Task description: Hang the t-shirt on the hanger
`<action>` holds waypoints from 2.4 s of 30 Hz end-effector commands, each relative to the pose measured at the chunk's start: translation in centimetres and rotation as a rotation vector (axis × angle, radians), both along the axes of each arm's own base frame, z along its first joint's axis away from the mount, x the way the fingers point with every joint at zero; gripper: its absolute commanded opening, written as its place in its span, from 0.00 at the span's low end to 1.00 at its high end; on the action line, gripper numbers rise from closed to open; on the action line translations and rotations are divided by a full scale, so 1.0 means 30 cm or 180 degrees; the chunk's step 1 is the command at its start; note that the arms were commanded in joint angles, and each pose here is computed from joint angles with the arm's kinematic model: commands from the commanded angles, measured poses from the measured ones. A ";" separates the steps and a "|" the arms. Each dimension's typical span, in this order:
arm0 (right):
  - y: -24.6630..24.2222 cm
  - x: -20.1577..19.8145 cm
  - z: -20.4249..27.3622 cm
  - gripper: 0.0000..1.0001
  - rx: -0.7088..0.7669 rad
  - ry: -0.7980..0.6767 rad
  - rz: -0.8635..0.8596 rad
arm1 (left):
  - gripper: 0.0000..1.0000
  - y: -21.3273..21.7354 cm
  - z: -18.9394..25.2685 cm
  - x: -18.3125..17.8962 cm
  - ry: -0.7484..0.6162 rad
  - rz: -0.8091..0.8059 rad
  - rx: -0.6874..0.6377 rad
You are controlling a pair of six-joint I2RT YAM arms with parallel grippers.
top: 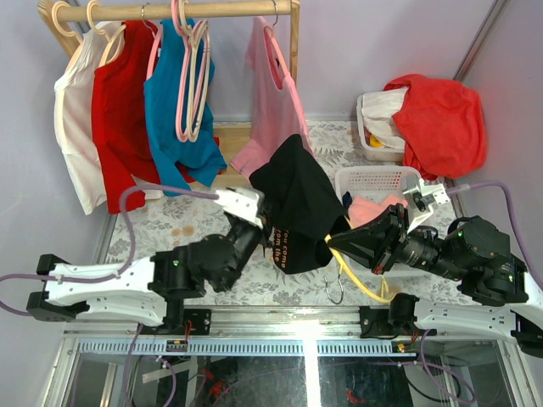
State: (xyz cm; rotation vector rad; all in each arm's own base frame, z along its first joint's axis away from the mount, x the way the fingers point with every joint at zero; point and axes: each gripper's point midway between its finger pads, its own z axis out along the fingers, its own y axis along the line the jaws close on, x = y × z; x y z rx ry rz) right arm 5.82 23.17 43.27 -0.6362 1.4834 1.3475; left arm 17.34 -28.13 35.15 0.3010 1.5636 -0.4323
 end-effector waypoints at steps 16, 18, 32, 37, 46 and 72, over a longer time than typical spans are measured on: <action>-0.033 -0.048 0.120 0.00 0.0615 -0.0174 0.0198 | 0.00 -0.008 0.885 -0.019 -0.0716 -0.0276 -0.0662; -0.025 -0.058 0.117 0.00 0.0659 -0.0189 0.0258 | 0.00 -0.044 0.908 -0.023 -0.0730 -0.0331 -0.0634; -0.134 -0.143 0.211 0.00 0.1309 -0.0694 0.0490 | 0.00 -0.052 0.860 -0.055 -0.0638 -0.0316 -0.0437; -0.161 -0.203 0.264 0.00 0.1548 -0.0932 0.0733 | 0.00 -0.029 0.797 -0.044 -0.0546 -0.0177 -0.0264; -0.022 -0.159 0.287 0.00 0.1258 -0.0721 0.0764 | 0.00 -0.002 0.841 -0.048 -0.0633 -0.0088 -0.0248; 0.066 -0.201 0.063 0.00 0.0914 -0.0406 0.1175 | 0.00 -0.014 0.959 -0.135 -0.0886 0.0152 -0.0027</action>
